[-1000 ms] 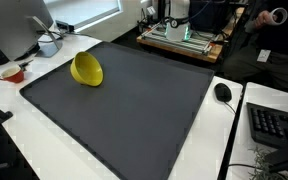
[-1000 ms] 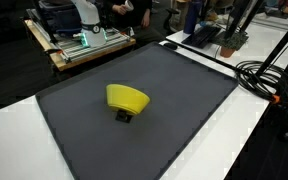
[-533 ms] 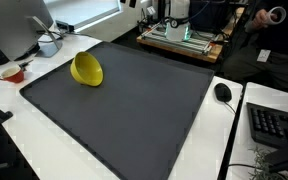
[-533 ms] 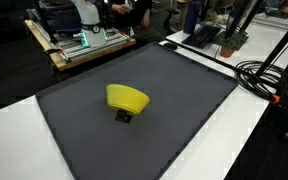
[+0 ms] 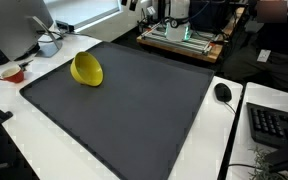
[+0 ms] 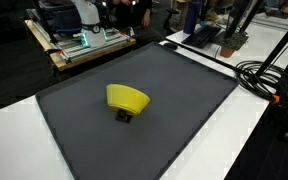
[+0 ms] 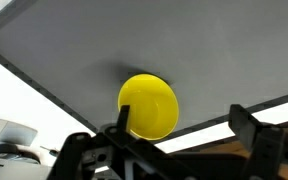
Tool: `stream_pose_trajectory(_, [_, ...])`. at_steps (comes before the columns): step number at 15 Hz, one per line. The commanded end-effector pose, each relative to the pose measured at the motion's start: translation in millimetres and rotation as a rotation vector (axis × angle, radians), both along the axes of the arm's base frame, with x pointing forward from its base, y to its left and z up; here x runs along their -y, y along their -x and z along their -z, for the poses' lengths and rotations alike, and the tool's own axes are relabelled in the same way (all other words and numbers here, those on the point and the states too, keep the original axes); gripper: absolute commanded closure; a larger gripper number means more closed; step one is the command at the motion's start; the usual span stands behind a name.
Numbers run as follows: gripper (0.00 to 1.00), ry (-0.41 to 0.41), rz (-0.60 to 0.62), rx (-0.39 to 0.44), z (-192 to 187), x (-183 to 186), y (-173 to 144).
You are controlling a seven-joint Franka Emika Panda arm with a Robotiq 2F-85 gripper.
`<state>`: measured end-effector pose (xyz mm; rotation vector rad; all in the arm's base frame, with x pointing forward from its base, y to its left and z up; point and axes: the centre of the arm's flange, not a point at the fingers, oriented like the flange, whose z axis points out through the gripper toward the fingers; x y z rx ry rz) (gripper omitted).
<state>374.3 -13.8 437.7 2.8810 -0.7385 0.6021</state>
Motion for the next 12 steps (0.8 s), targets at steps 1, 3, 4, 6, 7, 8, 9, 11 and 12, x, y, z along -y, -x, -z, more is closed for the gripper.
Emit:
stream_pose_trajectory(1, [0.00, -0.010, -0.012, -0.002, 5.2, 0.2, -2.0])
stream_pose_trajectory(3, [0.00, 0.014, -0.108, -0.002, 17.2, -2.1, -6.0])
stream_pose_trajectory(4, [0.00, 0.052, -0.186, -0.017, 23.6, -4.7, -9.1])
stream_pose_trajectory(6, [0.00, 0.097, -0.281, -0.059, 37.7, -14.4, -13.9])
stream_pose_trajectory(7, [0.00, 0.124, -0.326, -0.082, 45.9, -20.0, -16.0])
stream_pose_trajectory(8, [0.00, 0.153, -0.368, -0.109, 54.8, -24.5, -18.4])
stream_pose_trajectory(9, [0.00, 0.182, -0.408, -0.141, 63.6, -28.7, -19.6])
stream_pose_trajectory(11, [0.00, 0.249, -0.483, -0.200, 82.5, -36.0, -19.5])
stream_pose_trajectory(12, [0.00, 0.280, -0.522, -0.230, 92.1, -39.4, -17.9])
